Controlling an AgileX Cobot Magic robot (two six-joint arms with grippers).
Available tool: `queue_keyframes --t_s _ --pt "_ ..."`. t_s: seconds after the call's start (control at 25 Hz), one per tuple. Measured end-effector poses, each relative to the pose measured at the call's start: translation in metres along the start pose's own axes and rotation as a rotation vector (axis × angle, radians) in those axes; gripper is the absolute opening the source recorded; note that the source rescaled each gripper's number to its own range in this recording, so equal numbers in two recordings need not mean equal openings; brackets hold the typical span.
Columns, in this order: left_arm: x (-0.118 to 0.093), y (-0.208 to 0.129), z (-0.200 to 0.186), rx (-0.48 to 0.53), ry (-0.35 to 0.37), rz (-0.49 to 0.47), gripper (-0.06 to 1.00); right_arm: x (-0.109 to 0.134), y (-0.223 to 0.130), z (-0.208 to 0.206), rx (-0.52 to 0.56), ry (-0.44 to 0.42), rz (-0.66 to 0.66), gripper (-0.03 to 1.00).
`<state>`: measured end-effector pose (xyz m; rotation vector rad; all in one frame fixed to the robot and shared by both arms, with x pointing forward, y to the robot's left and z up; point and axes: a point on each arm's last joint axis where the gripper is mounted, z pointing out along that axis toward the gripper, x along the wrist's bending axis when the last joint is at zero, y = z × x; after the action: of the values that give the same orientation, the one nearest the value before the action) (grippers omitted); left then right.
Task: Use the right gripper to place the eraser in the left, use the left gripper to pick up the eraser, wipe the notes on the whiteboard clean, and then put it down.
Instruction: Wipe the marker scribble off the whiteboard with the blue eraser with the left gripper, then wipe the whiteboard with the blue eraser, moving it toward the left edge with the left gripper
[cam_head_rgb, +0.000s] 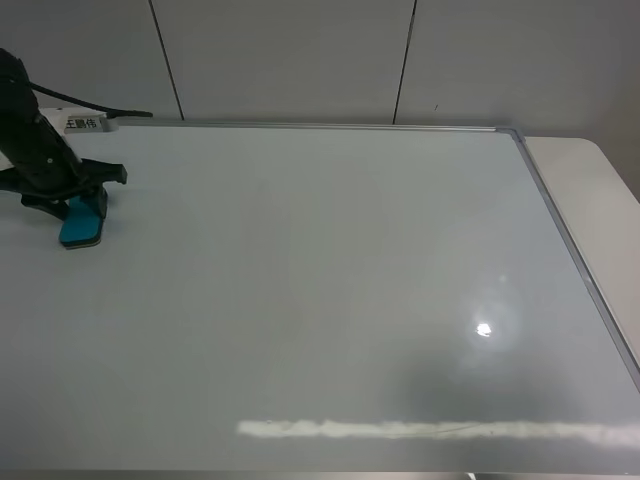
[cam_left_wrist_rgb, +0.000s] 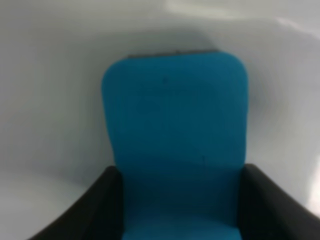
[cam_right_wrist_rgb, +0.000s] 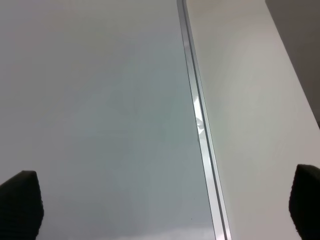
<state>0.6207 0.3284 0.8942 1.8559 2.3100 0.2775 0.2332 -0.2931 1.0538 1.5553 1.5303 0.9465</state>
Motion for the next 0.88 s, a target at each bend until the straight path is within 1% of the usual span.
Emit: queue_keyframes --t_s 0.12,0.24,0.28,0.4,0.52,0.56,0.64,0.72,0.8,0.88 --pt "-0.042 -0.008 -0.002 0.001 -0.03 0.107 0.04 0.0 0.0 0.0 0.0 0.0 0.0 0.99" --pt "-0.097 -0.027 -0.005 0.002 -0.077 0.239 0.04 0.0 0.0 0.0 0.0 0.0 0.0 0.99" --pt "-0.112 -0.034 -0.006 0.003 -0.092 0.274 0.04 0.0 0.0 0.0 0.0 0.0 0.0 0.99" --pt "-0.163 -0.062 -0.012 0.008 -0.142 0.402 0.04 0.0 0.0 0.0 0.0 0.0 0.0 0.99" --pt "-0.204 -0.093 -0.018 0.017 -0.191 0.517 0.04 0.0 0.0 0.0 0.0 0.0 0.0 0.99" --pt "-0.226 -0.114 -0.022 0.025 -0.222 0.592 0.04 0.0 0.0 0.0 0.0 0.0 0.0 0.99" --pt "-0.246 -0.138 -0.028 0.042 -0.255 0.656 0.04 0.0 0.0 0.0 0.0 0.0 0.0 0.99" --pt "-0.261 -0.158 -0.031 0.063 -0.281 0.712 0.04 0.0 0.0 0.0 0.0 0.0 0.0 0.99" --pt "-0.268 -0.171 -0.034 0.085 -0.302 0.739 0.04 0.0 0.0 0.0 0.0 0.0 0.0 0.99" --pt "-0.271 -0.175 -0.035 0.098 -0.311 0.746 0.04 0.0 0.0 0.0 0.0 0.0 0.0 0.99"
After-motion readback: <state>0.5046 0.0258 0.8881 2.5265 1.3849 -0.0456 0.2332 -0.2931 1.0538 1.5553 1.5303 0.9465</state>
